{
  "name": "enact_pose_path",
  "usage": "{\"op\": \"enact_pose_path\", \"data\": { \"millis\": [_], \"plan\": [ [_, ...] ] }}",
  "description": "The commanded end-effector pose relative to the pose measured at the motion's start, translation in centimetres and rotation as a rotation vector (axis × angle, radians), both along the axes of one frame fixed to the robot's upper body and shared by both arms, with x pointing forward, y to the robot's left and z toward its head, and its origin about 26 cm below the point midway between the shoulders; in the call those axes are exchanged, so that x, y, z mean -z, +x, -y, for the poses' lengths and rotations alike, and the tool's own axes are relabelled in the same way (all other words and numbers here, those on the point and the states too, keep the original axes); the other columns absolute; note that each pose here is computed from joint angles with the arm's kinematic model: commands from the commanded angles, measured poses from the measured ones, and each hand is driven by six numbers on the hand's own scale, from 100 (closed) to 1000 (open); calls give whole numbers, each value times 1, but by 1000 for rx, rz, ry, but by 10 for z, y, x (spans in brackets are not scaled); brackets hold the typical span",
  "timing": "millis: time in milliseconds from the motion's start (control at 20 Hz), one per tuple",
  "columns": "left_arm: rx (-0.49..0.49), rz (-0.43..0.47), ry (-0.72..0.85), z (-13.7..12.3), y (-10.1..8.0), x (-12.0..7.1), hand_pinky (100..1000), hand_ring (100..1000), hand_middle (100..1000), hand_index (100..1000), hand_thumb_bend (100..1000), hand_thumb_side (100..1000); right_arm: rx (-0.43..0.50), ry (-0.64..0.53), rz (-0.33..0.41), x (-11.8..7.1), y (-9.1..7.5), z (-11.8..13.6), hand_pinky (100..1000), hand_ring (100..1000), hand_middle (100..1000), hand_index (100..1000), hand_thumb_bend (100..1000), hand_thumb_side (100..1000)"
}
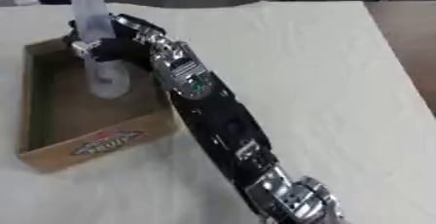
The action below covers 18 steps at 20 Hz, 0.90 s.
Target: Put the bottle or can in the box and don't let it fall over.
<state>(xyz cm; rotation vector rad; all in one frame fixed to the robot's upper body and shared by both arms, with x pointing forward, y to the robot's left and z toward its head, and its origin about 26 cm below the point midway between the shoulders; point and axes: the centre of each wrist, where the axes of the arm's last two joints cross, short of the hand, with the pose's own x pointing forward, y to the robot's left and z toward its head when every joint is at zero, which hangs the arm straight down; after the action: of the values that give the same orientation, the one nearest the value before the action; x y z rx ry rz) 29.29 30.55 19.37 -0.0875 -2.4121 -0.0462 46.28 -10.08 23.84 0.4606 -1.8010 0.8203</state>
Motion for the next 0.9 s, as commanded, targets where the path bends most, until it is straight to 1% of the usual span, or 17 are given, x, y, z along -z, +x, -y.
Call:
{"op": "enact_pose_path", "data": {
  "millis": [50, 200, 450, 500, 550, 600, 650, 700, 800, 900],
  "plan": [
    [10, 34, 9, 1, -2, -9, 1000, 1000, 1000, 694, 100, 672, 2, 1, 32, -6, 0, -4, 953, 735, 943, 143, 100, 169],
    [14, 37, 9, 1, -2, -10, 1000, 1000, 1000, 694, 100, 672, 8, -4, 23, -3, 2, -4, 952, 737, 946, 143, 100, 182],
    [16, 42, 9, 2, -1, -11, 1000, 1000, 1000, 694, 100, 672, 18, -10, 19, -1, 4, -4, 949, 782, 958, 149, 100, 219],
    [16, 42, 9, 2, -1, -11, 1000, 1000, 1000, 694, 100, 672, 20, -13, 21, 0, 4, -4, 949, 791, 963, 153, 100, 216],
    [16, 42, 9, 2, -1, -11, 1000, 1000, 1000, 694, 100, 672, 21, -14, 24, 0, 4, -4, 945, 826, 991, 173, 100, 182],
    [16, 41, 9, 2, -1, -10, 1000, 1000, 1000, 694, 100, 672, 24, -17, 28, 1, 4, -3, 944, 857, 1000, 194, 100, 152],
    [15, 40, 10, 2, -1, -10, 1000, 1000, 1000, 694, 100, 672, 25, -19, 34, 1, 4, -3, 945, 903, 1000, 246, 100, 109],
    [15, 39, 11, 2, -2, -10, 1000, 1000, 1000, 694, 100, 672, 21, -24, 40, 0, 4, -3, 955, 993, 1000, 369, 100, 100],
    [14, 38, 11, 1, -2, -10, 1000, 1000, 1000, 694, 100, 672, -4, -27, 62, -5, 2, -4, 981, 1000, 1000, 593, 100, 100],
    [12, 36, 12, 1, -2, -10, 1000, 1000, 1000, 694, 100, 672, -46, -27, 105, -14, -3, -5, 1000, 1000, 1000, 767, 100, 100]
  ]
}}
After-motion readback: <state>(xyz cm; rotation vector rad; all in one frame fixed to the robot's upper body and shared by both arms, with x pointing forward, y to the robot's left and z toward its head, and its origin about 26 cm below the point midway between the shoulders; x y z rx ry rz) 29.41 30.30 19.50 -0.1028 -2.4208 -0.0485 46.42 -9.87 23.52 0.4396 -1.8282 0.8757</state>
